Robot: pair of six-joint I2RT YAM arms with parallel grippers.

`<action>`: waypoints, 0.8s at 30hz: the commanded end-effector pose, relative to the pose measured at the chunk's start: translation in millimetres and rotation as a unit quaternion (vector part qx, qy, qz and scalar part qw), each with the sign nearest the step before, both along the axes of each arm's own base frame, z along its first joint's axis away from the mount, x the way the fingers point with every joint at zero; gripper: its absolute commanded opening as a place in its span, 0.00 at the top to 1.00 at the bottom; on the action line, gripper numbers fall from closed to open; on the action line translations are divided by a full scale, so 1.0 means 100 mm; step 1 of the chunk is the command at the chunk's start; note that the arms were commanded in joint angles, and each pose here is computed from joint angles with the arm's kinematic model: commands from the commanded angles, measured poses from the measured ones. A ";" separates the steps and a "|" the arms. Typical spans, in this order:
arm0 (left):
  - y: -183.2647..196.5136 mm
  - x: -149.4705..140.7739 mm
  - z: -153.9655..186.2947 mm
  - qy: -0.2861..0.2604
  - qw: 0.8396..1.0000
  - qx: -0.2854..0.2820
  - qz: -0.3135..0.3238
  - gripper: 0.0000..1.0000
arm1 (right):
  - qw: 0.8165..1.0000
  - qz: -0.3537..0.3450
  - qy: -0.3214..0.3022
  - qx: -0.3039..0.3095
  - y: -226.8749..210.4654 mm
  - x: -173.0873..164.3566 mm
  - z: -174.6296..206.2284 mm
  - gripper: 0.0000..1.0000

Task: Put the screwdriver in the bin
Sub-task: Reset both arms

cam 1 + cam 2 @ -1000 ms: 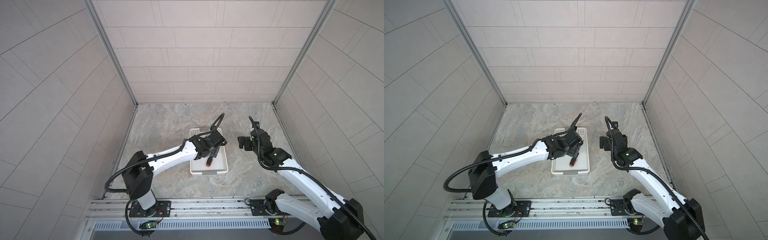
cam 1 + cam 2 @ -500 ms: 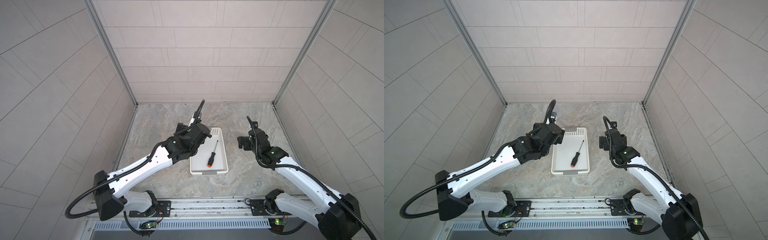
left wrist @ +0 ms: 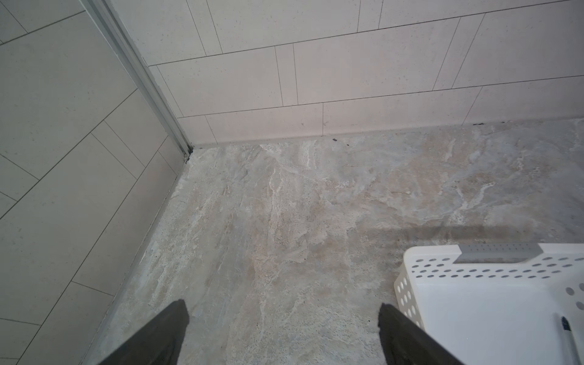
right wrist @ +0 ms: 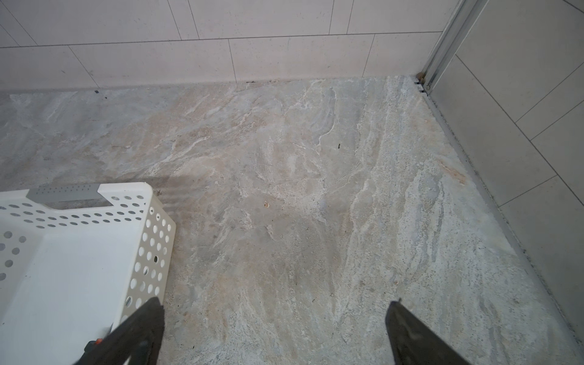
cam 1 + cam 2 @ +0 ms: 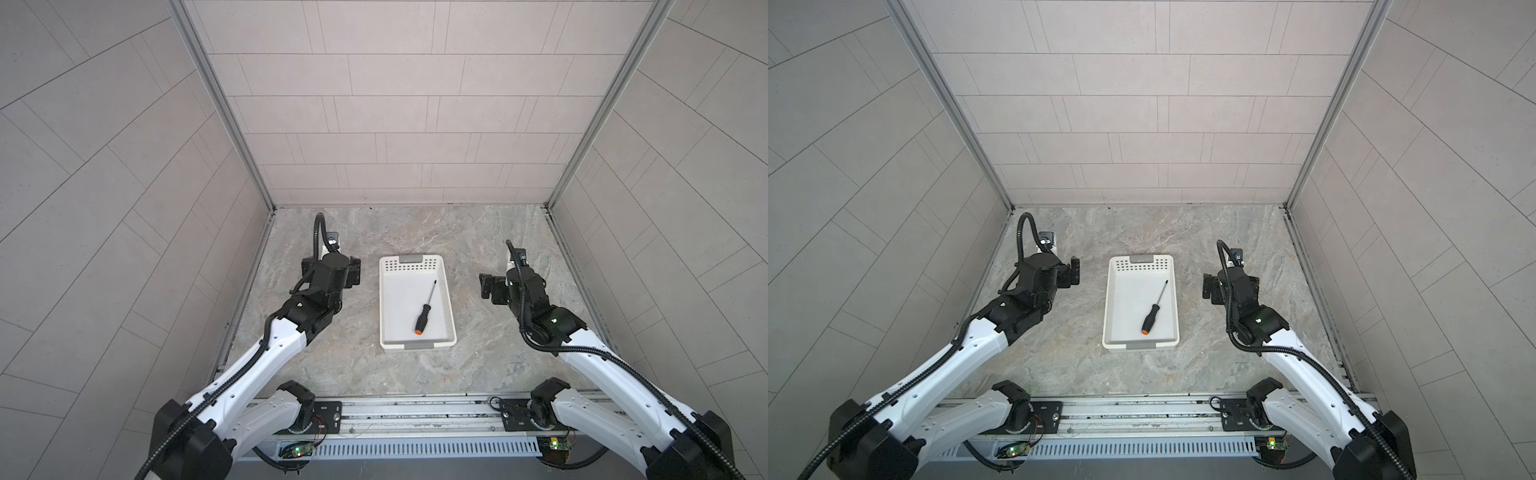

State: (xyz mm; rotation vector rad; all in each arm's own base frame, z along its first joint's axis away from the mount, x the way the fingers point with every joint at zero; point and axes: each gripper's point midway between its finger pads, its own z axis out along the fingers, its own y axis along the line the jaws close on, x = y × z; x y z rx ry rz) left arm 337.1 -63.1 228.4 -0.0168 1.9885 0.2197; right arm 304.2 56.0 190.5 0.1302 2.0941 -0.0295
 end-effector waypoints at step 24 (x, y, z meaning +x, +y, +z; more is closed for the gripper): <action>0.96 0.12 -0.46 -0.026 0.989 -0.083 0.122 0.00 | 0.995 -0.017 -0.069 -0.068 -0.15 0.17 -0.15 0.00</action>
